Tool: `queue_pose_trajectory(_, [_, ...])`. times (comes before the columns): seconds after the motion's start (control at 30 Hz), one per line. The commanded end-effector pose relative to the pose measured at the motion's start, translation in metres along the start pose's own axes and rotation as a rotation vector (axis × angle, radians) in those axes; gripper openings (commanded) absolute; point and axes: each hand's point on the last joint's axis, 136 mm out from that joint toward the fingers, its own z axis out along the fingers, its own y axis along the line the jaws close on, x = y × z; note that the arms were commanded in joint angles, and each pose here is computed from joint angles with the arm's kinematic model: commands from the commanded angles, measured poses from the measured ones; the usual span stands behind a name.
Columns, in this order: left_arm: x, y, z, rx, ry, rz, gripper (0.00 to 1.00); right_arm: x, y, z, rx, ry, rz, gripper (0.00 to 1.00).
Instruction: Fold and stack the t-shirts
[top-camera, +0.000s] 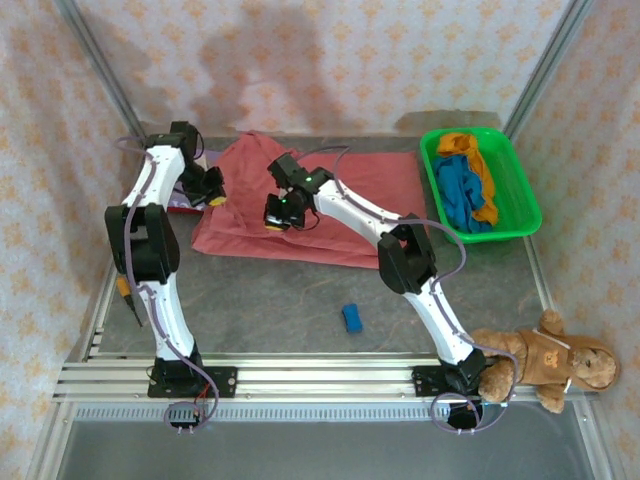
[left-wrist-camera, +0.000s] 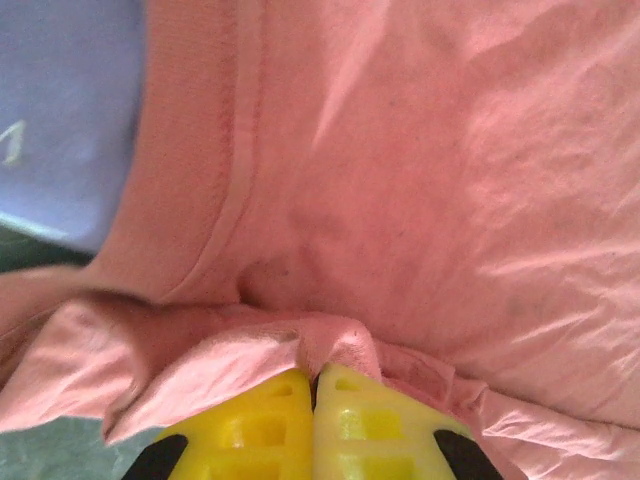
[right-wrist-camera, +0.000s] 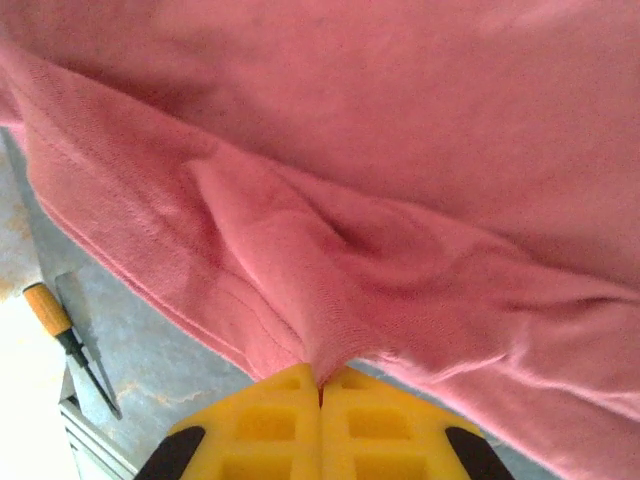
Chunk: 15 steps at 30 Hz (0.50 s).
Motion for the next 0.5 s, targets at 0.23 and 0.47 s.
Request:
queue_pose_trajectory(0.23, [-0.03, -0.031, -0.003, 0.034, -0.02, 0.01, 0.0, -0.039, -0.029, 0.009, -0.026, -0.001, 0.071, 0.0])
queue_pose_trajectory(0.47, [-0.041, -0.044, 0.009, 0.061, 0.001, 0.003, 0.0, -0.059, -0.04, 0.009, -0.035, -0.019, 0.087, 0.0])
